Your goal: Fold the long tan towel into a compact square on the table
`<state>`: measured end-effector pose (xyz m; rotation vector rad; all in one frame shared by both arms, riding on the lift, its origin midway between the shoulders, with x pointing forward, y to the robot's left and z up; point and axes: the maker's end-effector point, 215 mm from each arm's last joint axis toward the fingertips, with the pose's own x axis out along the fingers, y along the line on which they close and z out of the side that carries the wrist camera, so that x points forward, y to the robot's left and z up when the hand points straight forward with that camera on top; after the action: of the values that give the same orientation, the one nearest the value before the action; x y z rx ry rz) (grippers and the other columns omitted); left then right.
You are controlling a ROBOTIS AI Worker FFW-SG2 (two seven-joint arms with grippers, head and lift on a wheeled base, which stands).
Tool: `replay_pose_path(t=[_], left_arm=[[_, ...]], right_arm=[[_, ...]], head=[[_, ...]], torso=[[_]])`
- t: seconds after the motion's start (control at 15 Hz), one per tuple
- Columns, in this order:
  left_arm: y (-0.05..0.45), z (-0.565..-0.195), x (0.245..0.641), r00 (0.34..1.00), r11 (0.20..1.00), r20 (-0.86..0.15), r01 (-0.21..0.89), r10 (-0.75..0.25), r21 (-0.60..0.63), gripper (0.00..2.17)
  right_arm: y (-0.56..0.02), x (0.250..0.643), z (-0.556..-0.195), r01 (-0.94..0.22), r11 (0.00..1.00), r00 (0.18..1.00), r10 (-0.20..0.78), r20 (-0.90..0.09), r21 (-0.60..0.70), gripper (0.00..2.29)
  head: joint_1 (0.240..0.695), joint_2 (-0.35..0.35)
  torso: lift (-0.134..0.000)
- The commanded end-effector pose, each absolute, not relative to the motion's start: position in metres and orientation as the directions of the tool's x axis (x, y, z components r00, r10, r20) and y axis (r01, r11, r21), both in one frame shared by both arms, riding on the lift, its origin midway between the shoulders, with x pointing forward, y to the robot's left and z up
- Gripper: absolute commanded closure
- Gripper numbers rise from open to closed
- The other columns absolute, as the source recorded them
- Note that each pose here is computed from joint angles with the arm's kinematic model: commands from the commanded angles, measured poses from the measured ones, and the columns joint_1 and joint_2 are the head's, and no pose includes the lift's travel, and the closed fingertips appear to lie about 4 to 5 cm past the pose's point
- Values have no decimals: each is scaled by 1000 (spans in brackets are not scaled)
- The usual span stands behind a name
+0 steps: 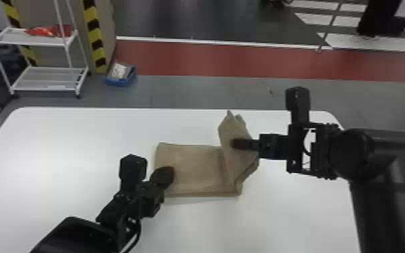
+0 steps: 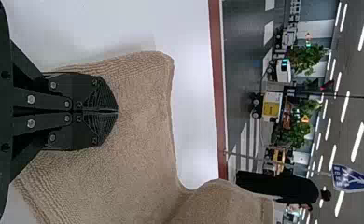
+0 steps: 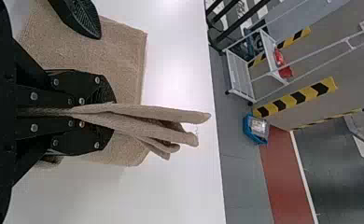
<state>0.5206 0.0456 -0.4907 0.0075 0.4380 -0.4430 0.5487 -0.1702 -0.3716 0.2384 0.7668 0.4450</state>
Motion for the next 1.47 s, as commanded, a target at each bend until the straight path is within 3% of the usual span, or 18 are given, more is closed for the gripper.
replay_pose_path(t=[0.0, 0.47, 0.53, 0.87, 0.93, 1.0, 1.07, 1.13, 1.4], left_arm=[[44, -497, 513, 806, 904, -422, 418, -415, -89, 2142], [49, -491, 516, 813, 904, -407, 416, -417, -96, 2142], [48, -490, 516, 813, 904, -406, 417, -419, -97, 2142], [43, -490, 517, 811, 901, -405, 423, -423, -95, 2142], [43, -490, 517, 811, 901, -405, 423, -423, -95, 2142], [44, -490, 517, 811, 902, -405, 421, -422, -95, 2142], [45, -490, 517, 812, 903, -405, 420, -420, -95, 2142], [47, -492, 517, 812, 904, -408, 418, -417, -92, 2142], [45, -490, 518, 813, 903, -405, 419, -418, -92, 2142]], right_arm=[[-137, 549, -377, -347, 875, 617, 483, -621, 337, 1288], [-74, 555, -396, -387, 859, 594, 510, -622, 335, 1274], [-70, 553, -399, -392, 856, 587, 515, -625, 337, 1190], [-61, 547, -405, -404, 847, 569, 529, -630, 346, 1190], [-57, 544, -405, -410, 838, 558, 543, -628, 360, 1102], [-52, 539, -405, -415, 826, 546, 561, -623, 380, 748], [-49, 535, -405, -419, 816, 540, 576, -614, 398, 252], [-44, 527, -402, -421, 797, 526, 604, -599, 434, -2], [-66, 503, -374, -394, 756, 553, 649, -522, 523, 63]], head=[[695, -134], [695, -37], [695, -32], [695, -23], [695, -22], [695, -20], [695, -18], [695, -11], [695, 3]], torso=[[-113], [-113], [-113], [-113], [-113], [-113], [-113], [-113], [-113]])
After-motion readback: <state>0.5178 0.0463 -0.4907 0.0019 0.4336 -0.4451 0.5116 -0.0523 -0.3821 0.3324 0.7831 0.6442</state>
